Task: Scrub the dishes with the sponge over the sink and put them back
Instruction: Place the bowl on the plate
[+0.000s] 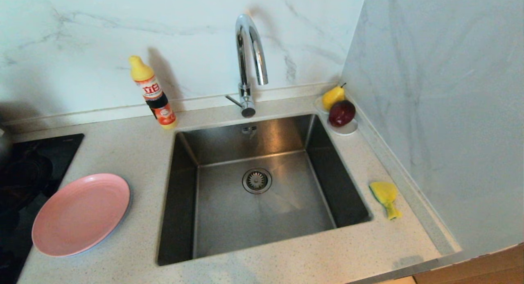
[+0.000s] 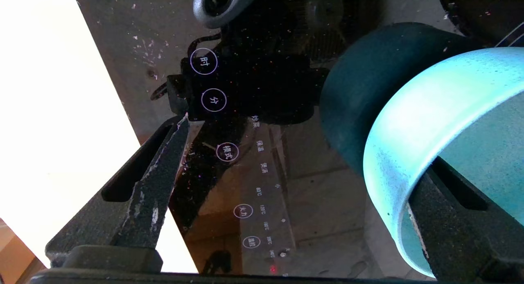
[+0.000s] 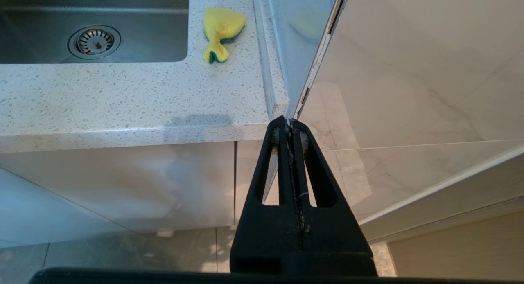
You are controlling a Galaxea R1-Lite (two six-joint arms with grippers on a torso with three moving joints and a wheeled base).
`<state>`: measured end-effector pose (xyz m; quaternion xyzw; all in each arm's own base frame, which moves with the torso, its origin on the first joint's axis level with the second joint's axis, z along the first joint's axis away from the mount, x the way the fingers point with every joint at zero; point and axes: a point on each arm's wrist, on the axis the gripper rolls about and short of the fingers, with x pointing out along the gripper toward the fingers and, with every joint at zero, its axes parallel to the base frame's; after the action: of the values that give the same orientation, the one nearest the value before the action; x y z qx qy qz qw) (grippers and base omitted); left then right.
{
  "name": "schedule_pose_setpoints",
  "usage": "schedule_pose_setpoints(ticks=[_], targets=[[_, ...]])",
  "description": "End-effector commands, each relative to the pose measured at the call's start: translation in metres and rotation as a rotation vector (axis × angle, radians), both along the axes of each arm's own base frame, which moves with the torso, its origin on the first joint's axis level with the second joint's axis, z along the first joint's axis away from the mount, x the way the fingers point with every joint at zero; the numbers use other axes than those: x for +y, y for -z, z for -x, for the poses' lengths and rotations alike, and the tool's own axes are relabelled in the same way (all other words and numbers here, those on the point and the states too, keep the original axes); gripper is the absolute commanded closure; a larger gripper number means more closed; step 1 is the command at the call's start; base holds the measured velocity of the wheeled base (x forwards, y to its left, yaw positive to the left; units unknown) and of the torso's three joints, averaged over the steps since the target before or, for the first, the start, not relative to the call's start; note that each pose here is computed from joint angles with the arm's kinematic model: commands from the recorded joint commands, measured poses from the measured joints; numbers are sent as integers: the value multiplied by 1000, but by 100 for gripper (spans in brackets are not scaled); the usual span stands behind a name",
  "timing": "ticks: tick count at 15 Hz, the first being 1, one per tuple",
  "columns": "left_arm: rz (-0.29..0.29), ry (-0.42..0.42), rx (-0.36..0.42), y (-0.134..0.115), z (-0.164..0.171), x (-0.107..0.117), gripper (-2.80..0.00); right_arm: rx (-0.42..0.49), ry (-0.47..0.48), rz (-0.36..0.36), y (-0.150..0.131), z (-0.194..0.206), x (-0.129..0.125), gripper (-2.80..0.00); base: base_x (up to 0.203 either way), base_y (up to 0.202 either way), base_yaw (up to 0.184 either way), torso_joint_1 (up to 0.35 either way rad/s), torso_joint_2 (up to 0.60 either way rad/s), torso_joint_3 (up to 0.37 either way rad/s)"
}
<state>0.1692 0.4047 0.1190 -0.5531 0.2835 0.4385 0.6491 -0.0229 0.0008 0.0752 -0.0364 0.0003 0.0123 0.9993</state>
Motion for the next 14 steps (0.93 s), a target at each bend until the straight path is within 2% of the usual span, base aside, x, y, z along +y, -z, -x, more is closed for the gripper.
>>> schedule_pose_setpoints(ticks=[1,6,7,14], targets=[[8,-2,0,0,0,0,-280,2,0,1,0,0,0,0,0,0,0,0,0,0],[0,-2,-4,-4,1,-1,-280,2,-2,1,0,0,0,0,0,0,0,0,0,0],[-2,-2,-4,-5,1,-1,0,2,-1,1,0,0,0,0,0,0,0,0,0,0],[0,-2,-3,-3,0,0,0,2,0,1,0,0,0,0,0,0,0,0,0,0]])
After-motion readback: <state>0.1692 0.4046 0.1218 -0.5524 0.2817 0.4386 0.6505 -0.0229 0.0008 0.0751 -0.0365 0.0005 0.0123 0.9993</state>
